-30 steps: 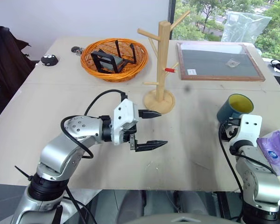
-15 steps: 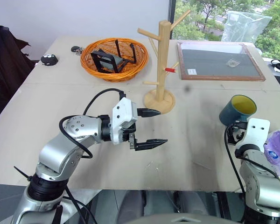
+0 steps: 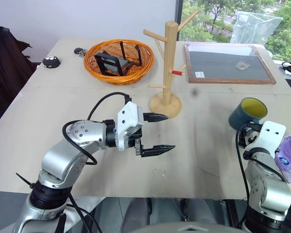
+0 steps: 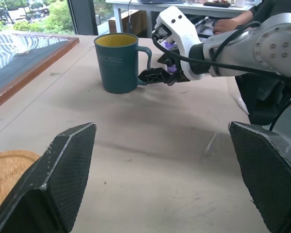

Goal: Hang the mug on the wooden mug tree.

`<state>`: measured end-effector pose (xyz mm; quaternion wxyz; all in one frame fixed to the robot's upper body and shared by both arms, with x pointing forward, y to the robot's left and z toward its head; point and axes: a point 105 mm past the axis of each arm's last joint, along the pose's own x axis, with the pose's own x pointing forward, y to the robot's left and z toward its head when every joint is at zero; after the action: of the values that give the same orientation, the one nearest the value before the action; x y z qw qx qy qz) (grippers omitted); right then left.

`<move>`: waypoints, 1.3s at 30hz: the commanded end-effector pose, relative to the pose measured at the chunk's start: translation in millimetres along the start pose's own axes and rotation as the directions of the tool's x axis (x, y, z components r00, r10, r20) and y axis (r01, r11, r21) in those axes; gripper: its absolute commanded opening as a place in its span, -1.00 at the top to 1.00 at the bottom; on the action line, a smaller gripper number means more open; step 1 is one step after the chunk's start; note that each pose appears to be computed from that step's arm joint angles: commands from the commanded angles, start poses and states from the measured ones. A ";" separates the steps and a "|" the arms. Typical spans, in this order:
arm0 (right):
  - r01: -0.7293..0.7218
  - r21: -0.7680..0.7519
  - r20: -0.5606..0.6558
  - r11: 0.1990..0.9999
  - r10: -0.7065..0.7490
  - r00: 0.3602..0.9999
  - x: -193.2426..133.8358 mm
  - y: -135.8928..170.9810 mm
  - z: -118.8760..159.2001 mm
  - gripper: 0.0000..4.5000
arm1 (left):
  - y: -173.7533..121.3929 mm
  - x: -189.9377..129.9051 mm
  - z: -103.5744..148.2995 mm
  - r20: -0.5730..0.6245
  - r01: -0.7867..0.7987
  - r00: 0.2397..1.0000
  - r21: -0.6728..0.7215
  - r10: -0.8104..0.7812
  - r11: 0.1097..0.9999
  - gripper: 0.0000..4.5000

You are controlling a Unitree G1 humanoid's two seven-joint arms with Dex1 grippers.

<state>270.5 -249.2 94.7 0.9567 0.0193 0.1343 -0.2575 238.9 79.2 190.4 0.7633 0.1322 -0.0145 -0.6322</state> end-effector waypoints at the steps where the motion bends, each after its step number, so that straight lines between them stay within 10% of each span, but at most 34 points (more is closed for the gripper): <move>1: 0.054 0.017 0.059 0.998 -0.055 0.997 2.1 -7.2 15.1 -0.74 | -5.6 3.2 13.3 0.033 0.022 0.999 0.048 -0.024 0.999 -1.00; 13: 0.075 0.039 0.052 0.996 -0.077 0.996 15.6 -4.4 11.5 -0.74 | -6.2 5.2 16.0 0.047 0.017 0.999 0.039 -0.019 0.999 -1.00; 22: 0.040 0.065 0.079 0.997 -0.045 0.996 27.8 6.2 16.1 0.95 | -6.3 5.6 15.5 0.048 0.008 0.999 0.037 -0.010 0.999 -1.00; 33: -0.108 -0.014 0.198 0.994 0.109 0.974 33.0 9.1 38.0 0.95 | -2.2 1.7 13.5 0.049 -0.031 0.998 0.029 0.029 0.999 -1.00; 39: -0.556 -0.321 0.232 0.767 0.633 0.739 3.7 48.9 83.5 0.95 | 13.9 -18.5 8.4 0.035 -0.120 0.992 0.007 0.120 0.993 -1.00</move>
<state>322.0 -240.2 144.0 0.9969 -0.0715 0.0309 -0.0084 246.8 89.6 195.1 0.7931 0.1202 -0.0207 -0.5967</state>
